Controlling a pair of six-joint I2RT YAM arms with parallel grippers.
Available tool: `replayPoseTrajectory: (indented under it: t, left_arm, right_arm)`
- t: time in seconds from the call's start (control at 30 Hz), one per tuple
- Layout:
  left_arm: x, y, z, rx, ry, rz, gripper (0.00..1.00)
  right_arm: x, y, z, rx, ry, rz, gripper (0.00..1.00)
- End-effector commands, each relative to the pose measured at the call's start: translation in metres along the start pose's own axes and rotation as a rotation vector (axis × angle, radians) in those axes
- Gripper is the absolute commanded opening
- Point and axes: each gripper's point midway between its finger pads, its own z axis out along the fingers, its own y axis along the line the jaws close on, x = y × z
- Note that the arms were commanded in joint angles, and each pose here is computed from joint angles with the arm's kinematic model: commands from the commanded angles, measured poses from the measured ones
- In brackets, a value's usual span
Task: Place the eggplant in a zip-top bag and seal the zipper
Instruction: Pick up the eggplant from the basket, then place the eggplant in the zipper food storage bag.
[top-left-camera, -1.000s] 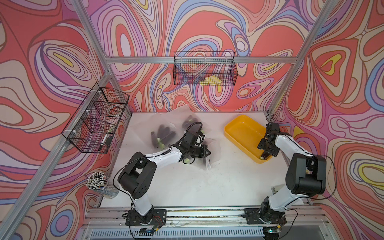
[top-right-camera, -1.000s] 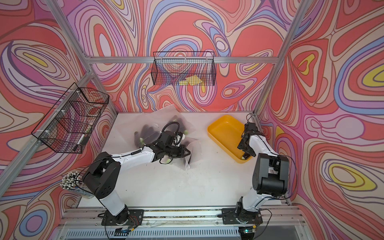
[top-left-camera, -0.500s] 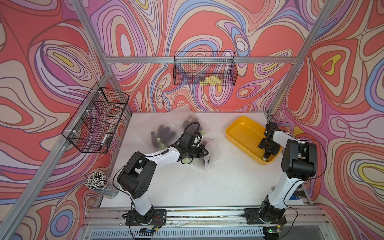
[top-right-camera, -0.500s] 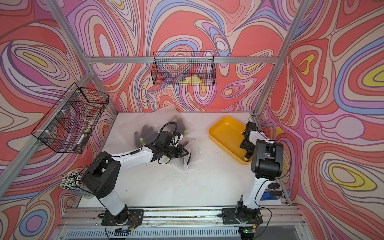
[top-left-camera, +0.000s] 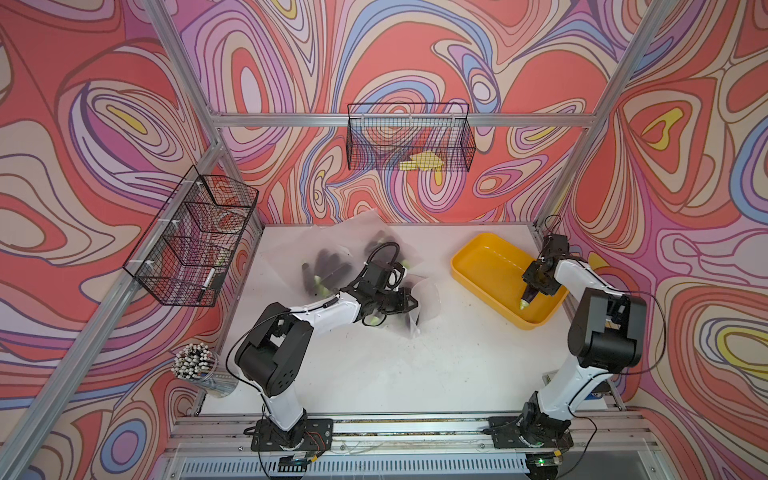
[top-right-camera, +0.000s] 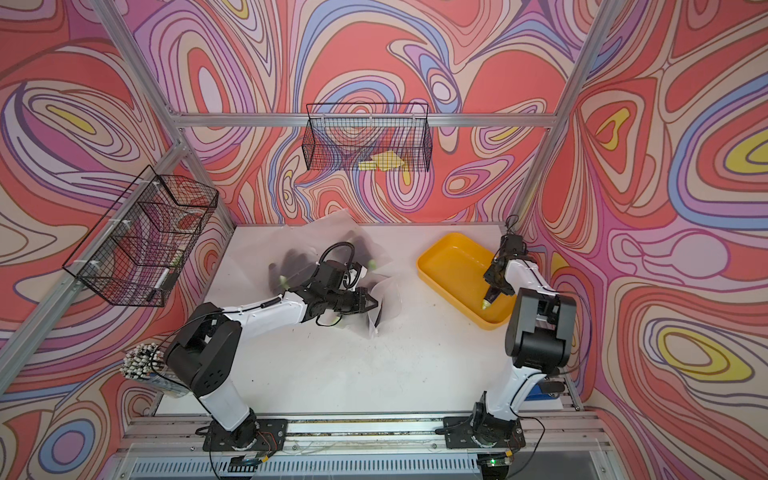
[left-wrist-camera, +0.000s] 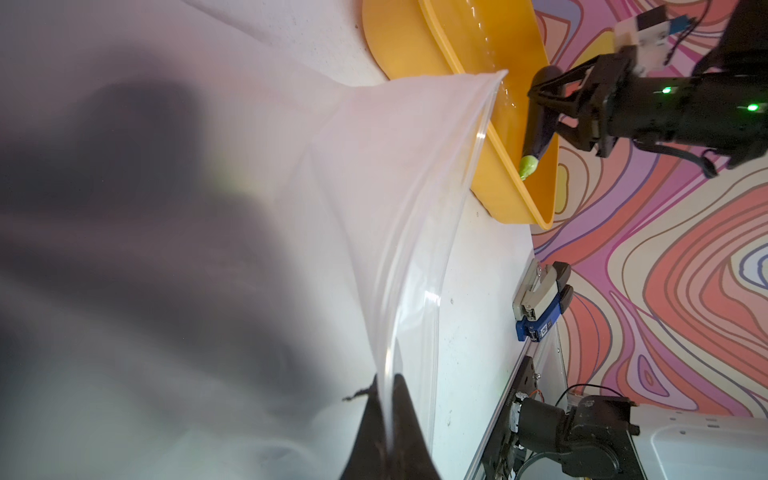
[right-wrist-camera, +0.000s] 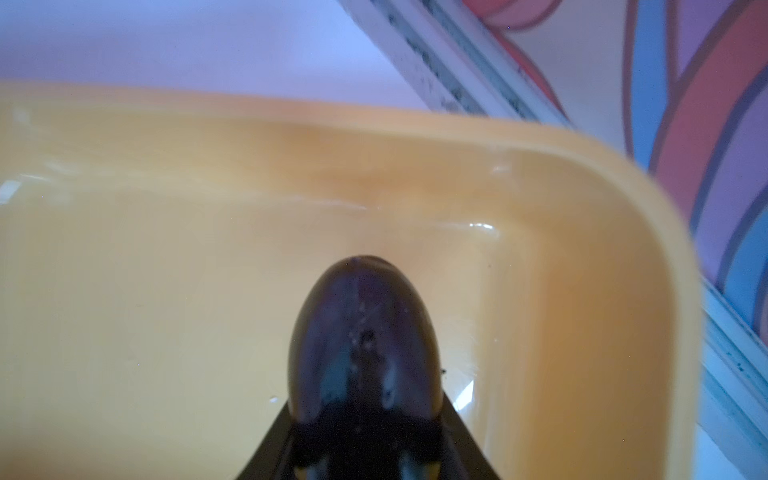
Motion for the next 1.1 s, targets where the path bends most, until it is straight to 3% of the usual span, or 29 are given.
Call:
replayPoseTrajectory:
  t: [0.0,0.07,0.17,0.23,0.37,0.57,0.8,0.93,1.07]
  left_arm:
    - [-0.01,-0.009,0.005,0.046,0.004,-0.014,0.0]
    - [-0.013,-0.013,0.007,0.064,0.002,-0.027,0.0]
    - [-0.016,-0.015,0.006,0.064,-0.01,-0.041,0.0]
    - [-0.016,-0.014,0.005,0.058,-0.009,-0.049,0.0]
    - [-0.014,-0.016,0.005,0.066,0.002,-0.068,0.0]
    - [-0.017,-0.028,0.006,0.139,0.011,-0.116,0.0]
    - [-0.018,-0.04,0.002,0.183,0.015,-0.148,0.0]
    - [-0.021,-0.041,-0.002,0.175,0.003,-0.145,0.0]
    - [-0.018,-0.039,0.0,0.171,0.013,-0.152,0.0]
  right_arm:
    - [-0.02,0.034,-0.059,-0.137,-0.136,-0.026,0.33]
    - [-0.02,0.067,-0.094,-0.253,-0.227,-0.059,0.33]
    - [0.007,0.133,-0.142,-0.497,-0.299,-0.094,0.32]
    - [0.042,0.178,-0.17,-0.64,-0.323,-0.153,0.32]
    - [0.099,0.221,-0.211,-0.83,-0.387,-0.228,0.32]
    - [0.153,0.231,-0.212,-0.948,-0.461,-0.219,0.32]
    - [0.186,0.242,-0.197,-1.003,-0.465,-0.22,0.32]
    - [0.196,0.234,-0.199,-1.018,-0.45,-0.18,0.32]
    - [0.182,0.209,-0.204,-0.971,-0.508,-0.098,0.33]
